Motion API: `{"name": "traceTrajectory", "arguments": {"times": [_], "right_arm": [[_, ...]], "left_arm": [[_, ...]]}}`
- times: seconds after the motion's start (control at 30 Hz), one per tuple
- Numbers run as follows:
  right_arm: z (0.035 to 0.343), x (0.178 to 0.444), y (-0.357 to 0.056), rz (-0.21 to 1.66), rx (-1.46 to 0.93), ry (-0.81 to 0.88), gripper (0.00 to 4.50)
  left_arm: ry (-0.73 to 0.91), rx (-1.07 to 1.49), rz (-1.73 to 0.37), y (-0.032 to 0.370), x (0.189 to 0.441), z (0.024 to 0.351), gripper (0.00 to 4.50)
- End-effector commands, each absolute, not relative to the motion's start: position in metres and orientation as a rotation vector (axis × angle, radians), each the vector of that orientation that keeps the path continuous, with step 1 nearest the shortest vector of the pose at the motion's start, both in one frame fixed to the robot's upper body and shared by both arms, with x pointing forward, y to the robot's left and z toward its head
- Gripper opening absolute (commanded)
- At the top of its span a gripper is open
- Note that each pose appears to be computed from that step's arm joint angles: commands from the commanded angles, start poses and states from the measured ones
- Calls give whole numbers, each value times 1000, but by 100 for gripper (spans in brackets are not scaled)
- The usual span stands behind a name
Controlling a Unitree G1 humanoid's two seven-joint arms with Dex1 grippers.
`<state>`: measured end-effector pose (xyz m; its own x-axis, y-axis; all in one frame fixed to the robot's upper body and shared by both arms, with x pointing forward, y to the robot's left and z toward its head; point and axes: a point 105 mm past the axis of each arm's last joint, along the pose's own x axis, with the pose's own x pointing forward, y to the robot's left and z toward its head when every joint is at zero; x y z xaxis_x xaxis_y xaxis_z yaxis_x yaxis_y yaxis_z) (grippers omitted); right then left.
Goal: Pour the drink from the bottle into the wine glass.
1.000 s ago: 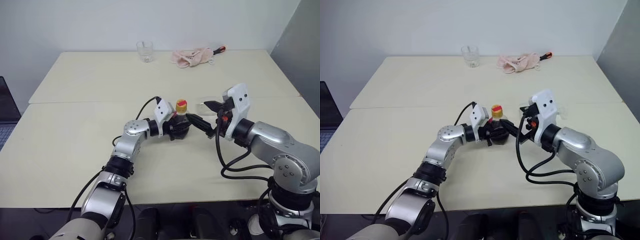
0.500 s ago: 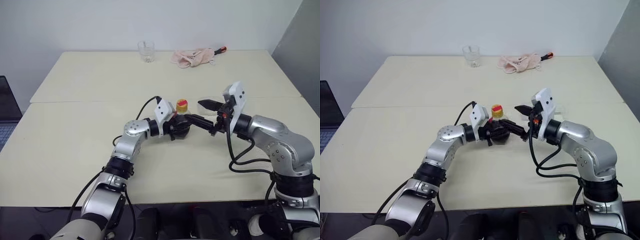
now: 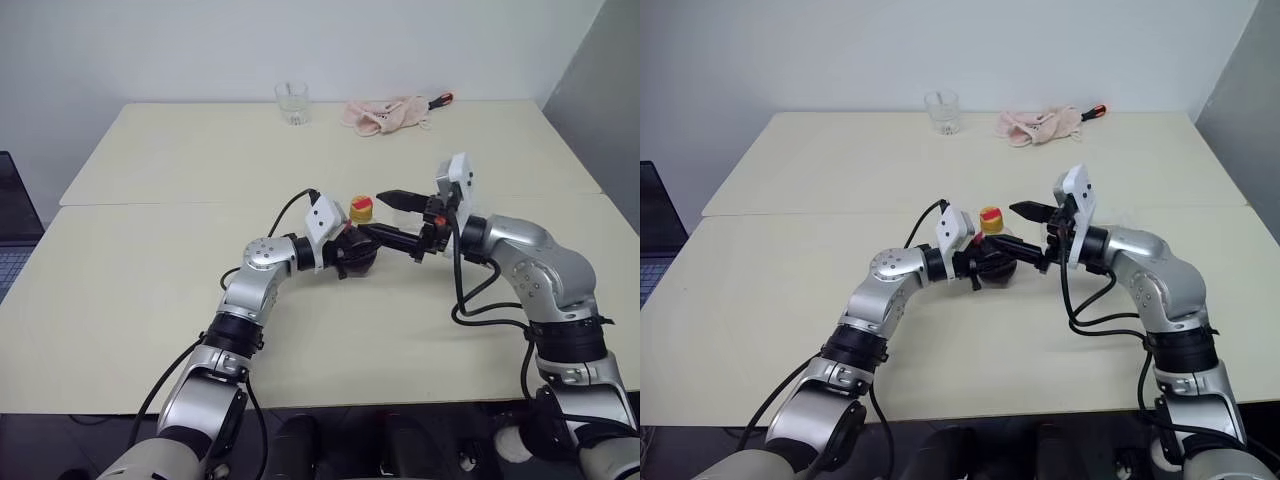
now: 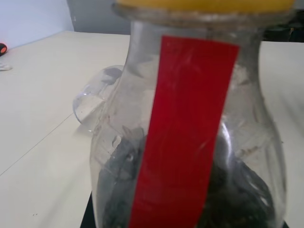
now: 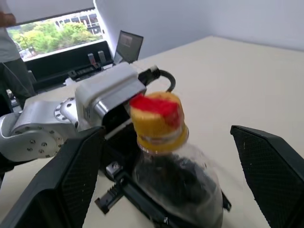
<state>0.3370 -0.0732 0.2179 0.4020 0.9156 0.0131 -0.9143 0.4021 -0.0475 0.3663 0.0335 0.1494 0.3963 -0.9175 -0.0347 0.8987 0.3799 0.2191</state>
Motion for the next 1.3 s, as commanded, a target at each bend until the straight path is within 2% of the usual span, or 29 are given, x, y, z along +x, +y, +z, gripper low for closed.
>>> {"name": "traceTrajectory", "arguments": {"times": [0.03,0.47,1.17,1.3], "right_arm": [[230,335,-68,1198,-60,-98,450],[237,351,-58,1181,-80,-129,450],[239,358,-46,1172,-74,-132,450],[238,354,-49,1185,-75,-127,364]], "left_arm": [[-172,219,-1159,33,363,167,124],[-168,219,-1147,35,362,166,124],[-169,220,-1140,35,363,166,124],[-168,221,-1141,35,364,166,124]]}}
